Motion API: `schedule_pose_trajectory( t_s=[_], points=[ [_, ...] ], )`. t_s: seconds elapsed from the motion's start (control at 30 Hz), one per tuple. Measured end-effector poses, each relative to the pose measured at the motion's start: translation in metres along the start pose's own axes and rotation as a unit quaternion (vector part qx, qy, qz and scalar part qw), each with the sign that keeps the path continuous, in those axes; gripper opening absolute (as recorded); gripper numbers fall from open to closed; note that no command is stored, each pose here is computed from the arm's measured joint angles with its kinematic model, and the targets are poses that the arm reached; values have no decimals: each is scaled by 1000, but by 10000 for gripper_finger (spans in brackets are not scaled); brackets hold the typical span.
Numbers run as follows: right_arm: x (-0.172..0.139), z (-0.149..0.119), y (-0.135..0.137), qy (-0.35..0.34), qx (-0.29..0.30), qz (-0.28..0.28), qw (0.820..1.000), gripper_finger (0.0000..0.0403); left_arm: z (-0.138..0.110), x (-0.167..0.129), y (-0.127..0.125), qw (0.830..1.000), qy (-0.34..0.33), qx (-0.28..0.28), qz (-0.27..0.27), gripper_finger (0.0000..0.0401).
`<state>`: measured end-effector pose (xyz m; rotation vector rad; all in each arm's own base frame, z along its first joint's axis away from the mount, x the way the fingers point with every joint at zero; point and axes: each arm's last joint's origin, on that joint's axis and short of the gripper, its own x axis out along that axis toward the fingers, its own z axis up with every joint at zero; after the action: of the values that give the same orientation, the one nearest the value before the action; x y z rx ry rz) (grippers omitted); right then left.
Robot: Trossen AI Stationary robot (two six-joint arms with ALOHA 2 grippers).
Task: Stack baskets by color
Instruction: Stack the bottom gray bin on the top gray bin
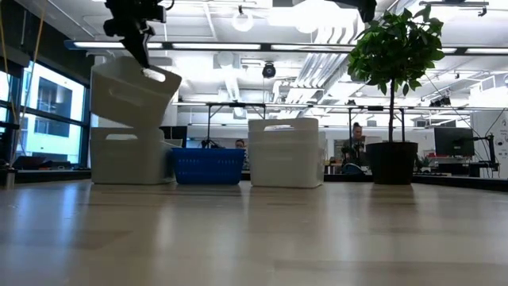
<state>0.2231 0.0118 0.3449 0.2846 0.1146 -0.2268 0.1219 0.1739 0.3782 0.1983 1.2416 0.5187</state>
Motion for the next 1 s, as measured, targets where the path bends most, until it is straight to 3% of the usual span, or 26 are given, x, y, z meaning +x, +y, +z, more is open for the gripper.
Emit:
schedule_pose_trajectory(
  t_s=[0.17, 0.6, 1.0],
  points=[
    [0, 0, 0, -2, 0, -5, 1000, 202, 1, 6, 5, 1000, -19, -11, -19, 0],
    [0, 0, 0, -2, 12, -5, 1000, 202, 4, 59, 7, 996, 68, -4, -58, 0],
    [0, 0, -1, -5, 10, -14, 1000, 202, 9, 67, 12, 994, -21, -21, -103, 0]
  ],
)
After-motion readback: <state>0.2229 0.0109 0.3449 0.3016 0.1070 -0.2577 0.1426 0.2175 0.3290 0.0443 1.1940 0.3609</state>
